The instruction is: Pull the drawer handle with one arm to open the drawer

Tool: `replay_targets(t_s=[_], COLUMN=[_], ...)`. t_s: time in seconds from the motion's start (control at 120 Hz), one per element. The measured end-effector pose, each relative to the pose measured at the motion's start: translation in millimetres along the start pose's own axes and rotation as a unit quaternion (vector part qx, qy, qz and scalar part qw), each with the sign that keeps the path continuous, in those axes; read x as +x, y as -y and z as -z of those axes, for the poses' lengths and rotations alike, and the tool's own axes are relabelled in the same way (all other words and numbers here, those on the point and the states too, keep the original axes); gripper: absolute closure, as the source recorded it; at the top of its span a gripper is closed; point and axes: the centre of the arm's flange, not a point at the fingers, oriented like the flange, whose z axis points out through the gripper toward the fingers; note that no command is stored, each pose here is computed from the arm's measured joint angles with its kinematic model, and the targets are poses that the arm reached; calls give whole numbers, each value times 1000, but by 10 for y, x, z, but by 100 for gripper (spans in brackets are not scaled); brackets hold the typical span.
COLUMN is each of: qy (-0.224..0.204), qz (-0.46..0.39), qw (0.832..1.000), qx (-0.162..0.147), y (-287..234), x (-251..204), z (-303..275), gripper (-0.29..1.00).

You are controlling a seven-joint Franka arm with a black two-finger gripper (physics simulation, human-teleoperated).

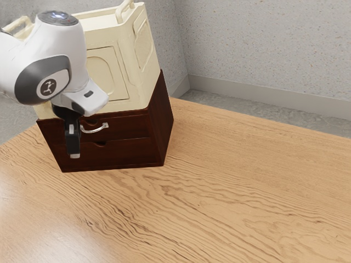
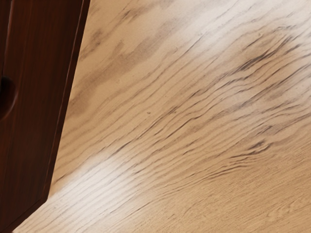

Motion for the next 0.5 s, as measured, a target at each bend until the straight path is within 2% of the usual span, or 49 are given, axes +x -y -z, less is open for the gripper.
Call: replay_targets(t_s=[0.075, 0.183, 0.292, 0.383, 0.5], qy=[13, 14, -7, -5, 8], qz=[-6, -13, -5, 17, 31], qw=[1000, 998, 997, 996, 997], qx=[19, 55, 80, 86, 75], y=[85, 83, -44, 61, 251], x=[120, 66, -260, -498, -585], z=[-94, -12, 199, 156, -55], gripper=[0, 0, 0, 0, 0])
